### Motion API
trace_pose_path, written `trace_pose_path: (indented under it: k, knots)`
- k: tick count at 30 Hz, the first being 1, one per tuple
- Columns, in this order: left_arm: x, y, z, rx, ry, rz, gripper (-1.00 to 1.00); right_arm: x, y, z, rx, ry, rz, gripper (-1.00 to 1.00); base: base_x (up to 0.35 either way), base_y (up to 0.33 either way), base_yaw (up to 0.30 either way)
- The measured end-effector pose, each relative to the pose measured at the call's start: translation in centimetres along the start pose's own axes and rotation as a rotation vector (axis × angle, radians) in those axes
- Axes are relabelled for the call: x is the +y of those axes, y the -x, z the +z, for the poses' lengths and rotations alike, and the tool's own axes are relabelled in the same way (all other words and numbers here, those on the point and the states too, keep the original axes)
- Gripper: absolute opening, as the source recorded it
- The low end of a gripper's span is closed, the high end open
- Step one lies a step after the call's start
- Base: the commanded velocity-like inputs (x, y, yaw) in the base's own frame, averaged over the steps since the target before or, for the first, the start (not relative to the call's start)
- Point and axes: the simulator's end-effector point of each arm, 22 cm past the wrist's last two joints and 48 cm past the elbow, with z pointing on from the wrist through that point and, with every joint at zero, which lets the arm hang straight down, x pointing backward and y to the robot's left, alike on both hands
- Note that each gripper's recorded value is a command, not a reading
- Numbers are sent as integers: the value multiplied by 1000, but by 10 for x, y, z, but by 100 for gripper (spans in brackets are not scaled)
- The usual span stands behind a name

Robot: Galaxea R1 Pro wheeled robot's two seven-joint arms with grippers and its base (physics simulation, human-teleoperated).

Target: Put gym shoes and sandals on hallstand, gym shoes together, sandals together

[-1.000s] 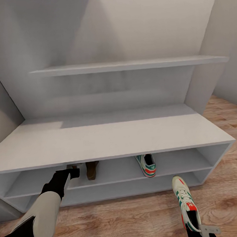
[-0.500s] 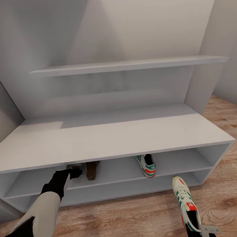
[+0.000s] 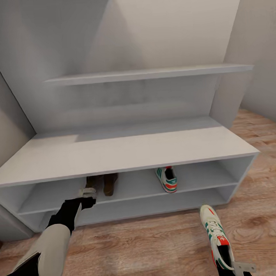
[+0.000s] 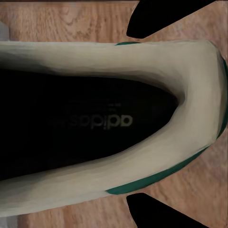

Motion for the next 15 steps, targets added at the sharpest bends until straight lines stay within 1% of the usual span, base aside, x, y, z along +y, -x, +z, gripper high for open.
trace_pose_path:
  k: [3,8,10,11,13,15]
  knots:
    - [0,-9,1,10,0,0,100,0,0,0,0,0,0,-100,-335,0,0]
    - [-2,-40,4,33,-11,-8,100,0,0,0,0,0,0,-100,-336,0,0]
    - [-4,-62,6,18,-23,-28,100,0,0,0,0,0,0,-100,-337,0,0]
    - [-5,-83,6,0,-32,-55,100,0,0,0,0,0,0,-100,-335,0,0]
    - [-6,-102,6,-6,-37,-74,100,0,0,0,0,0,0,-100,-316,0,0]
    - [-7,-115,5,-7,-44,-82,100,0,0,0,-1,0,0,-100,-276,0,0]
